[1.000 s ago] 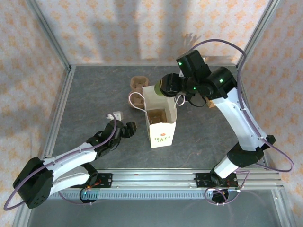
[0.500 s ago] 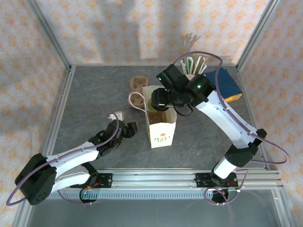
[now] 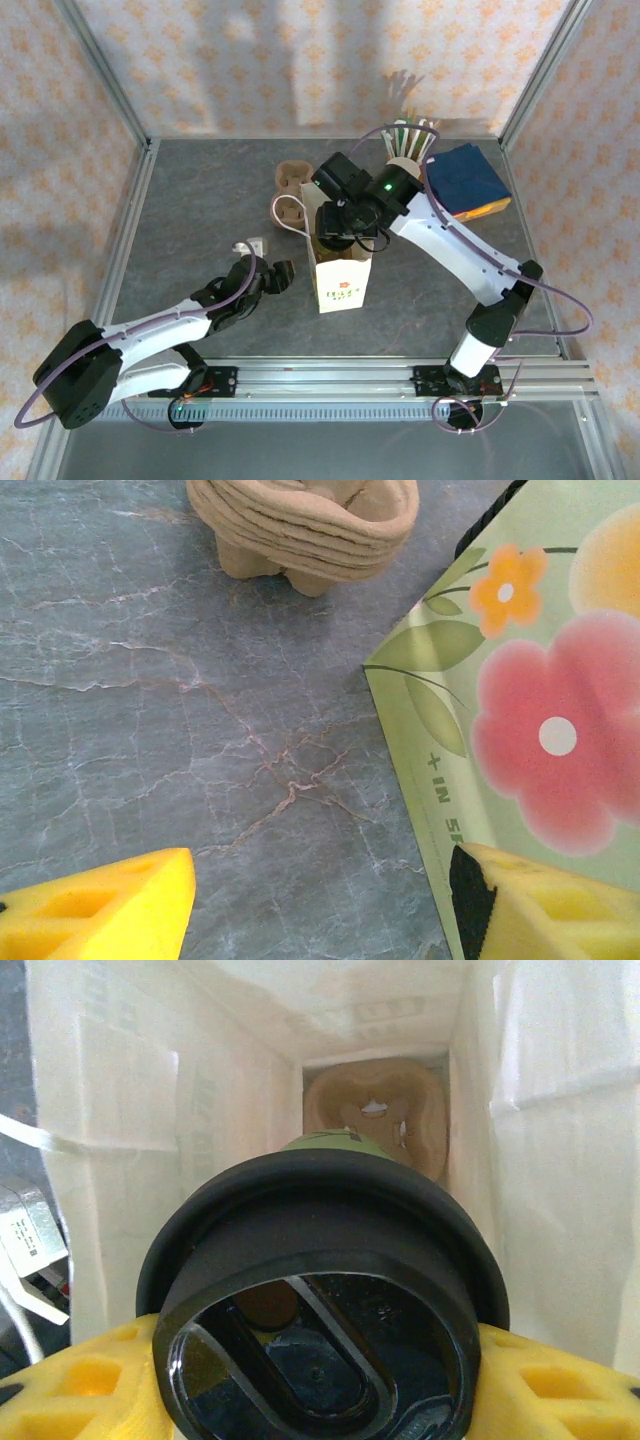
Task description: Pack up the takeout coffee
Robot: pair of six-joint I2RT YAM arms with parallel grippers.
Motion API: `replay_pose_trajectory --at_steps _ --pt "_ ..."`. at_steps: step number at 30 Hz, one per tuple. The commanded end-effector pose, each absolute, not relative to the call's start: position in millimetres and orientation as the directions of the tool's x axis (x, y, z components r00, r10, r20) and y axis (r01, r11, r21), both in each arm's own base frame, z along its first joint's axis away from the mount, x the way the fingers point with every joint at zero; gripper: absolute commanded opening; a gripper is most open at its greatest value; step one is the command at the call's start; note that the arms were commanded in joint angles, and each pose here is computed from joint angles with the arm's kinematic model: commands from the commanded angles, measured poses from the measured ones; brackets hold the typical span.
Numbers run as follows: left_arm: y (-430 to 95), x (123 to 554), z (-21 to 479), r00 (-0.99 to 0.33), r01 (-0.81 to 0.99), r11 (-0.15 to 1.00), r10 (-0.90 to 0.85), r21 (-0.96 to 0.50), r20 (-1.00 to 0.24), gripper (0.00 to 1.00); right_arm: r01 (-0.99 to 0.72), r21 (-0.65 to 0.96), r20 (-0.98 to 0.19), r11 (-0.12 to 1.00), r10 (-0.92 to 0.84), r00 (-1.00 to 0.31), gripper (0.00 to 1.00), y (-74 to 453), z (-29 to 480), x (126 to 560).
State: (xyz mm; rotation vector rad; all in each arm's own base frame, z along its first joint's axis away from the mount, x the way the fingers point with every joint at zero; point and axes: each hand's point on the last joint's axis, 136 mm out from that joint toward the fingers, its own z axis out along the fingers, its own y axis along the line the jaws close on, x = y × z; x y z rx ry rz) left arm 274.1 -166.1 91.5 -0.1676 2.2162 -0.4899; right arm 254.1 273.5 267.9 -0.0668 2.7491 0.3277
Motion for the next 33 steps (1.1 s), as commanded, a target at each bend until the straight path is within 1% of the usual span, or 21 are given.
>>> replay_pose_trajectory --at_steps 1,13,18,27,33 --pt "-178.9 279.8 108.9 -0.602 0.084 0.902 -0.293 -0.424 -0.743 0.70 -0.079 0.163 -0.350 0.983 -0.017 -0.937 0.56 267.7 253.7 251.7" --pt "-202.1 269.4 107.2 -0.589 0.163 0.911 -0.218 -0.379 -0.778 0.69 -0.100 0.125 -0.262 0.987 -0.065 -0.963 0.55 265.3 224.4 238.9" --pt "-213.2 264.5 105.4 -0.572 0.214 0.923 -0.146 -0.318 -0.807 0.68 -0.106 0.113 -0.244 0.988 -0.075 -0.967 0.55 263.6 217.6 236.1" --pt "-224.6 255.6 102.9 -0.556 0.262 0.913 -0.122 -0.313 -0.822 0.67 -0.128 0.099 -0.207 0.987 -0.105 -0.973 0.55 265.8 206.0 232.9" --pt "-219.3 252.5 104.4 -0.532 0.277 0.918 -0.101 -0.285 -0.841 0.67 -0.134 0.094 -0.195 0.986 -0.114 -0.974 0.55 267.2 201.9 232.9"
